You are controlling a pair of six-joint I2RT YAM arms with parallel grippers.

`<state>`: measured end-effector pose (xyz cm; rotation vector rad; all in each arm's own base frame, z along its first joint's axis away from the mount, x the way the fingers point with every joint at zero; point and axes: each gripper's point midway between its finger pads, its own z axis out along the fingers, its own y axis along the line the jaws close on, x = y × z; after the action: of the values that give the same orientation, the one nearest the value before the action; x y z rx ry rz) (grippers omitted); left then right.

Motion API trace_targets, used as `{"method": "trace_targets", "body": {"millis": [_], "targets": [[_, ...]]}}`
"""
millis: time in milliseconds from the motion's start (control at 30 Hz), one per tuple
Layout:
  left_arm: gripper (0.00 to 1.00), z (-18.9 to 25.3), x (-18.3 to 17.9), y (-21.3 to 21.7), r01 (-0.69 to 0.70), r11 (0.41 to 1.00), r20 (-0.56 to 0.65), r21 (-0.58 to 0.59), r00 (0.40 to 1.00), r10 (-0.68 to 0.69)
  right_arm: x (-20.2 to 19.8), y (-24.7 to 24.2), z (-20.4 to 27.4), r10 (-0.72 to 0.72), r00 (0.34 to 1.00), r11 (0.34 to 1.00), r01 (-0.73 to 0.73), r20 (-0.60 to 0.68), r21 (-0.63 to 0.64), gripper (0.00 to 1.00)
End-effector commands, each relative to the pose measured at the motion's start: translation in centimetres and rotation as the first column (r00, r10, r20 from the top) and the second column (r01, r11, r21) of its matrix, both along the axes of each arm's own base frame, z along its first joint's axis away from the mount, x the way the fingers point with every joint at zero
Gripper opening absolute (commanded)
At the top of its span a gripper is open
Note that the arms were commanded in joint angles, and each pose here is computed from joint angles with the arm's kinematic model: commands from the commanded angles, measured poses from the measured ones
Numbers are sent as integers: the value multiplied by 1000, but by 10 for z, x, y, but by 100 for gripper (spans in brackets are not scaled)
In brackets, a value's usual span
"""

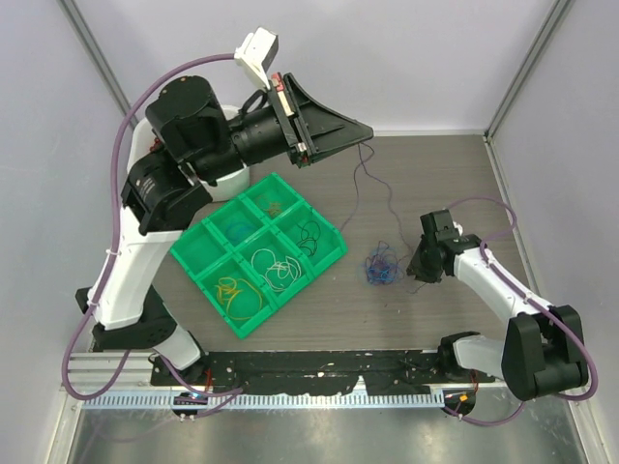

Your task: Untangle the cables

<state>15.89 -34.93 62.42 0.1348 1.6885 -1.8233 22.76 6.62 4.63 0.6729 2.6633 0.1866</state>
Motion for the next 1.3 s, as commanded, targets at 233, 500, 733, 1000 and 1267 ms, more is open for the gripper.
{"method": "trace_targets", "body": {"millis": [233,500,733,1000,1267], "targets": [[0,-24,23,13,-94,991,14,97,996,93,29,-4,75,28,985,999,-23,169,-35,59],[0,-13,21,47,-119,990,44,78,992,116,32,100,149,322,841,845,-463,434,270,66],[0,54,-17,75,-46,990,210,-130,975,73,15,168,111,377,843,744,-522,382,417,52],[0,98,-49,105,-17,962,315,-273,943,106,30,133,18,265,939,896,-323,217,305,50],[0,94,-27,136,-275,929,335,-249,875,349,27,26,-31,2,1000,1000,-3,-8,-19,50]]}}
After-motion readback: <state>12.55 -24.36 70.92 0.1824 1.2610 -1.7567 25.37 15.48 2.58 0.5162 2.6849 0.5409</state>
